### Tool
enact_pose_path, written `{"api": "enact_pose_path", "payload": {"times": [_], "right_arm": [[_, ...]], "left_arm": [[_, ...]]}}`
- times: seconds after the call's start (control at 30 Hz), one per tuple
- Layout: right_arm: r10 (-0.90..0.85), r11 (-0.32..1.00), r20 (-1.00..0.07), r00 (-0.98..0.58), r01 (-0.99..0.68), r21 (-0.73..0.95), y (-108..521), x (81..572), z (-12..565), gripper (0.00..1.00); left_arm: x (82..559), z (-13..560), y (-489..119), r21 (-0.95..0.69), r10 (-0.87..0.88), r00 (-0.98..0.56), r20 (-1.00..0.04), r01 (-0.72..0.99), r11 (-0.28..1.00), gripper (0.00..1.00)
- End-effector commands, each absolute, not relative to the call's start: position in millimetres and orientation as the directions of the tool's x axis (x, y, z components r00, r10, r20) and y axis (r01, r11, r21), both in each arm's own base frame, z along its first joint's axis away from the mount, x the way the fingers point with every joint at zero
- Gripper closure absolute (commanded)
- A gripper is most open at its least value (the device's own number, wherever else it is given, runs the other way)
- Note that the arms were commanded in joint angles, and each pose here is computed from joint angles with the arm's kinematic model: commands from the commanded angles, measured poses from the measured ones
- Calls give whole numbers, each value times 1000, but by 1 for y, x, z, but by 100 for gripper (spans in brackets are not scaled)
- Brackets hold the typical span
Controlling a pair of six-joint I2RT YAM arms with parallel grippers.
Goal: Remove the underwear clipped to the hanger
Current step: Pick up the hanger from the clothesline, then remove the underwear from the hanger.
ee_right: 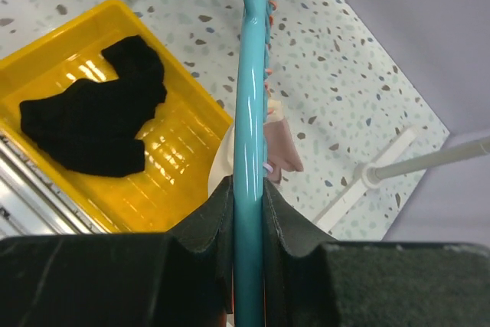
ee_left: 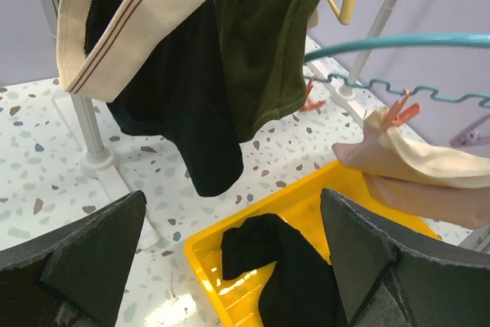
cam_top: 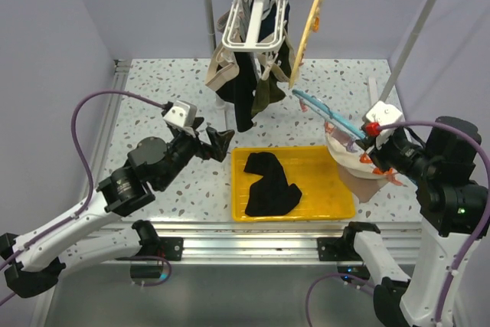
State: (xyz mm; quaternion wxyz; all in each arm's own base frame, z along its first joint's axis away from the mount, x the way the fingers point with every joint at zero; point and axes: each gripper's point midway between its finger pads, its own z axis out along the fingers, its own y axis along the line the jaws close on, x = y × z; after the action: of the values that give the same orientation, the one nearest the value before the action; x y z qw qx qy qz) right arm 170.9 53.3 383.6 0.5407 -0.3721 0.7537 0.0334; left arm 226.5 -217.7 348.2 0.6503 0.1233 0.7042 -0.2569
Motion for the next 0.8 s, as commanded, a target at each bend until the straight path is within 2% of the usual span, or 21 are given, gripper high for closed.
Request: {"api": "enact_pose_path", "payload": {"times": [0.0, 0.13, 0.27, 0.43, 0.77], "right_arm": [[-572, 564, -820, 26, -713, -416, 78, 146, 391, 100], [-534, 444, -839, 105, -810, -383, 102, 127, 390, 100], [-506, 378, -851, 138, -852, -363, 111, 125, 393, 100], [-441, 323, -877, 191, -878, -353, 124, 123, 404, 100], [-379, 261, -908, 176, -922, -288, 137, 114, 396, 100]], "left_arm": [[217, 376, -210, -297, -264, -138, -955, 505, 810, 0], [210, 369, -199, -348, -293, -189, -937, 471, 810, 1], [205, 372, -176, -403, -352, -196, -915, 407, 820, 2], [197, 377, -158, -461, -420, -191, -887, 372, 806, 4], [188, 383, -149, -491, -466, -165, -869, 401, 773, 9]]}}
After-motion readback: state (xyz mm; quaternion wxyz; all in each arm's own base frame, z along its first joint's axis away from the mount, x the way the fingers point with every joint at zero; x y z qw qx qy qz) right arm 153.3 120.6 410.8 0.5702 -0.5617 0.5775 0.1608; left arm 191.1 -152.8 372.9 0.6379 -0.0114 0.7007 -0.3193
